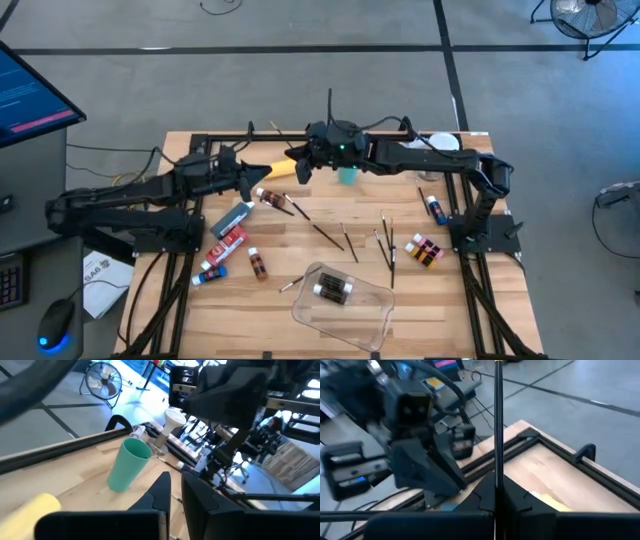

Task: Pick & Place Paint Supplies
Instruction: Put the gold paint brush into the green cup

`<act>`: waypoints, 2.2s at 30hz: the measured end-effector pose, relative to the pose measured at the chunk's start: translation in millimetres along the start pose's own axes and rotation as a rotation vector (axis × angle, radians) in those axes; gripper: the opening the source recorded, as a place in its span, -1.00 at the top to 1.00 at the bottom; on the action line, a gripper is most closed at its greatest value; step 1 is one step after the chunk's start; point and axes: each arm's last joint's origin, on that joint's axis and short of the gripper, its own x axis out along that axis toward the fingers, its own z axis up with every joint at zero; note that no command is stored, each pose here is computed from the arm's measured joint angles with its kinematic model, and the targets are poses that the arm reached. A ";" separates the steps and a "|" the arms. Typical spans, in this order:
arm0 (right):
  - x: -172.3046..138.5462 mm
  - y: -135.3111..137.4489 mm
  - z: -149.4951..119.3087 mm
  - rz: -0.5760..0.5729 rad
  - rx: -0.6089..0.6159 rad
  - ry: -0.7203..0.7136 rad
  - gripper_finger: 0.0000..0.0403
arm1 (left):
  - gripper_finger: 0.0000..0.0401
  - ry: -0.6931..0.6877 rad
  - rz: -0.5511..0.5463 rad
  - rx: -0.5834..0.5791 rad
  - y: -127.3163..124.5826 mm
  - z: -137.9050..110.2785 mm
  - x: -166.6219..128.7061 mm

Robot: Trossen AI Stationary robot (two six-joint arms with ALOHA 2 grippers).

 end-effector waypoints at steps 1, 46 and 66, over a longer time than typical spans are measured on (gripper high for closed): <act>-0.1 1.5 0.6 0.008 0.000 -0.010 1.00 | 0.92 -0.004 -0.002 -0.010 0.7 -1.1 0.3; -64.9 56.9 -49.6 0.172 0.234 -0.209 1.00 | 0.31 -0.180 -0.693 -0.255 -32.2 50.5 72.6; -64.8 56.1 -49.6 0.158 0.246 -0.213 1.00 | 0.72 -0.217 -0.629 -0.276 -29.0 52.1 78.9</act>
